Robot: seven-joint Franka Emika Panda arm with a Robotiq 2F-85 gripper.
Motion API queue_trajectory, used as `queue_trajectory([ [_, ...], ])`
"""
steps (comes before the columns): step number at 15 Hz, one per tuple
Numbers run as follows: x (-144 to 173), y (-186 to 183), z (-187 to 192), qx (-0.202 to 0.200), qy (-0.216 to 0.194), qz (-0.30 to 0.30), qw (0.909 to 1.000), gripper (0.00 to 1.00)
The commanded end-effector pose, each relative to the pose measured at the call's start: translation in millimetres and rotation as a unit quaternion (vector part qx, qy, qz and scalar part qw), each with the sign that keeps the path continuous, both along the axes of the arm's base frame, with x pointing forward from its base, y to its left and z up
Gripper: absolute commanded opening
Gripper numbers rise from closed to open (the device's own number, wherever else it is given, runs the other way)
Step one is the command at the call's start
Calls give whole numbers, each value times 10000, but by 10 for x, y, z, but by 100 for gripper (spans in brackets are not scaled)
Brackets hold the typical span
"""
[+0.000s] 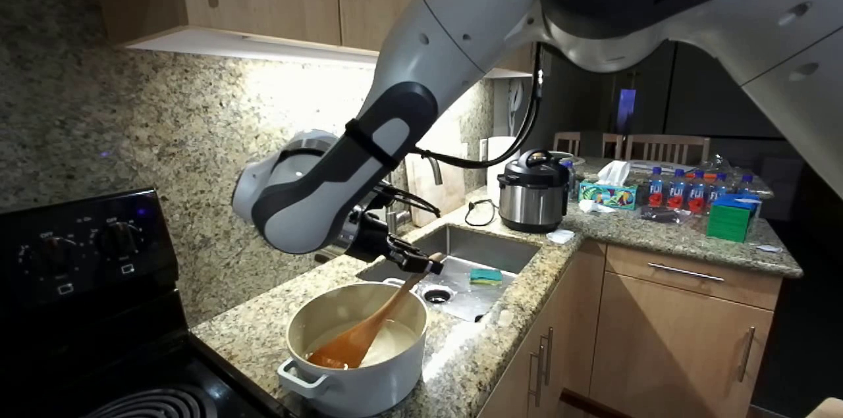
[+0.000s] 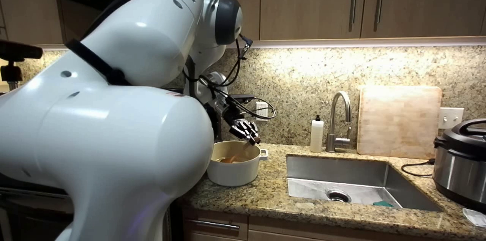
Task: Use the wooden spoon to stir the water in the pot.
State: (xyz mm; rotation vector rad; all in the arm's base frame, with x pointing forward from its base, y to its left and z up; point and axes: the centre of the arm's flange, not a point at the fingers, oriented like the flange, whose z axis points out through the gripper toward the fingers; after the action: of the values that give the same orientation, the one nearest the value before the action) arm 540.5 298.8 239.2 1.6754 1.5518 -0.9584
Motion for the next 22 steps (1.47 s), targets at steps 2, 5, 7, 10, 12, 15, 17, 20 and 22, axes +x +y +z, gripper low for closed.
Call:
queue_trajectory([
  [2, -198, -57, 57, -125, 118, 415, 9990, 9],
  [5, -206, -254, 212, 107, -74, 194, 9997, 9],
  [7, -159, -393, 323, 209, -138, 49, 9997, 9],
  [10, -77, -567, 457, 343, -377, -183, 9985, 9],
  [12, -18, -604, 499, 291, -518, -263, 9979, 9],
  [15, 17, -572, 512, 61, -628, -236, 9977, 9],
  [17, 18, -522, 488, -216, -693, -240, 9971, 9],
  [20, -43, -384, 439, -785, -825, -70, 9935, 9],
  [22, -74, -269, 383, -1034, -781, 144, 9915, 9],
])
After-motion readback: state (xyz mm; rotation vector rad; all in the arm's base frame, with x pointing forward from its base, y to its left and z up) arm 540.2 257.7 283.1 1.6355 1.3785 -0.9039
